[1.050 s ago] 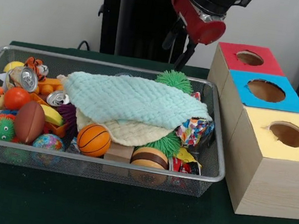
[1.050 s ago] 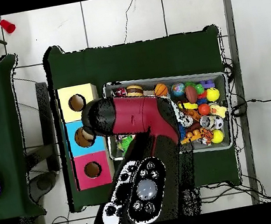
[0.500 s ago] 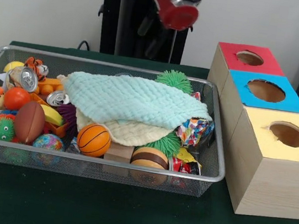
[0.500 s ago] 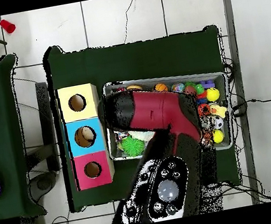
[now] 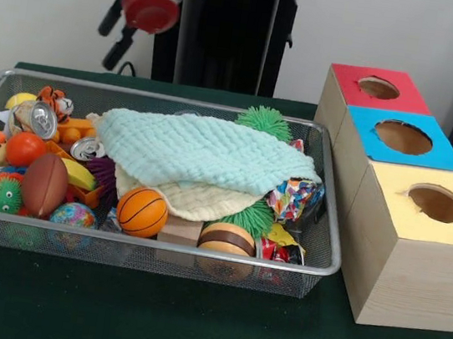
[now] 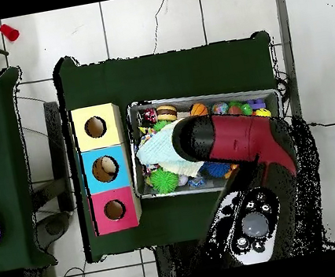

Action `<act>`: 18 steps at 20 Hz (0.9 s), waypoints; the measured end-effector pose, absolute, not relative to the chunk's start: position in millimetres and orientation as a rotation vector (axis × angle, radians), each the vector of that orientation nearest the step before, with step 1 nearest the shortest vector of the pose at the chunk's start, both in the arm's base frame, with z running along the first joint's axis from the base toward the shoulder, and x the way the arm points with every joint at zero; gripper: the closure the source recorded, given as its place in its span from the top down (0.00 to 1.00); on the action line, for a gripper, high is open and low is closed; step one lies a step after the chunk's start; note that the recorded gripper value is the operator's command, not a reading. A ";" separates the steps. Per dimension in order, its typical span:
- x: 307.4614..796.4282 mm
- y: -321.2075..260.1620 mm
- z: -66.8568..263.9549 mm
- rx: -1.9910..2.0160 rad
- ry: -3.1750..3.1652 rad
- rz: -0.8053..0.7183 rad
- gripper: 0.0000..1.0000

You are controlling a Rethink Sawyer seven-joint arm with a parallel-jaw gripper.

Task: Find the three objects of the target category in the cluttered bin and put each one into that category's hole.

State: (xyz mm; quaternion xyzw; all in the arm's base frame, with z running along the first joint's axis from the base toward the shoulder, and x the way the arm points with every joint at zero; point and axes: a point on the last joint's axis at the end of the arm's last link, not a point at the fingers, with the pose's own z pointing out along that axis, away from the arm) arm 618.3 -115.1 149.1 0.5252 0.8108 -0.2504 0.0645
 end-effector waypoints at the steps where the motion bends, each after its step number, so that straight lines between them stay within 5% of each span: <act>1: 618.2 -117.8 148.1 1.579 2.444 -0.757 1.00; 18: 621.3 -152.4 99.4 1.377 2.382 -0.731 1.00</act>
